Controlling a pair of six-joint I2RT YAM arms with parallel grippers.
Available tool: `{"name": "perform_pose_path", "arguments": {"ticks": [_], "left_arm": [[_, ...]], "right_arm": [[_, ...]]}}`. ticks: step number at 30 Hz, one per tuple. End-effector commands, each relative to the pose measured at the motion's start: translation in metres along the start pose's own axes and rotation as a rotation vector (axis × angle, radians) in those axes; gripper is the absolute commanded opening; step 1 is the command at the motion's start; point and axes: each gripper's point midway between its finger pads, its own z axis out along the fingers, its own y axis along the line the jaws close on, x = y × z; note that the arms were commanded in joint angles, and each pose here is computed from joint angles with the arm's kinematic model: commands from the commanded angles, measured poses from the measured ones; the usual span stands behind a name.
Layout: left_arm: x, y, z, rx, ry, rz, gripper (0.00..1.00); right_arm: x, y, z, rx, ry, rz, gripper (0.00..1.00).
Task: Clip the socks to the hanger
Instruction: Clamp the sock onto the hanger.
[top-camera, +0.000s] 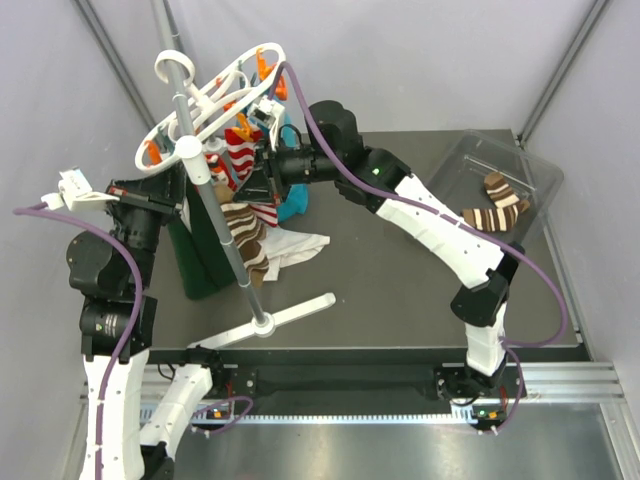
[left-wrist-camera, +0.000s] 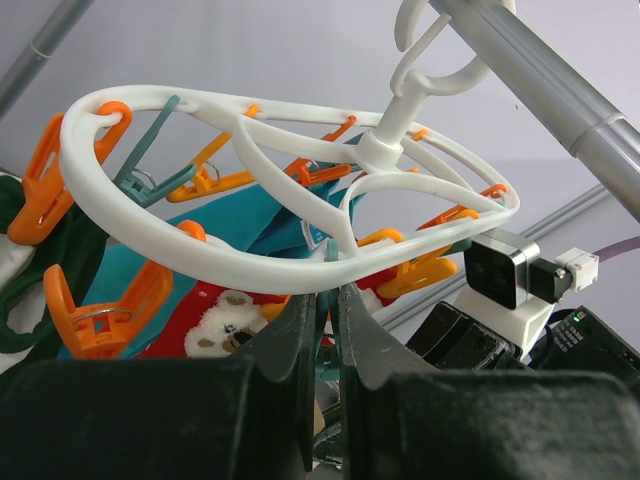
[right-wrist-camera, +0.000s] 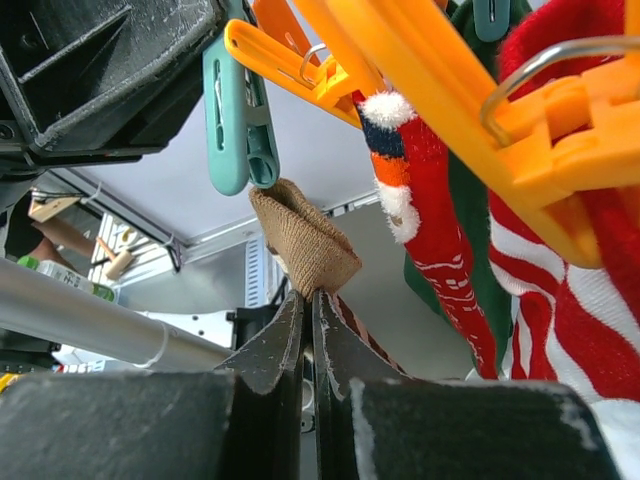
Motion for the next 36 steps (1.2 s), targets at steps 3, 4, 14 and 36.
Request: {"name": "perform_pose_path", "arguments": {"ticks": [3,4,14,36], "left_arm": [[0.012,0.002,-0.003,0.005,0.056,0.022,0.00],[0.012,0.002,-0.004,0.007,0.055,0.022,0.00],[0.013,0.003,-0.003,0.006,0.058,0.020,0.00],[0.011,-0.001,-0.008,0.015,0.056,0.023,0.00]], "right_arm": [[-0.038,0.035,-0.010,-0.071,-0.108,-0.069,0.00],[-0.038,0.036,-0.010,-0.074,-0.107,-0.069,0.00],[-0.046,0.046,-0.008,-0.106,-0.137,-0.072,0.00],[-0.062,0.046,0.005,-0.141,-0.208,-0.065,0.00]]}}
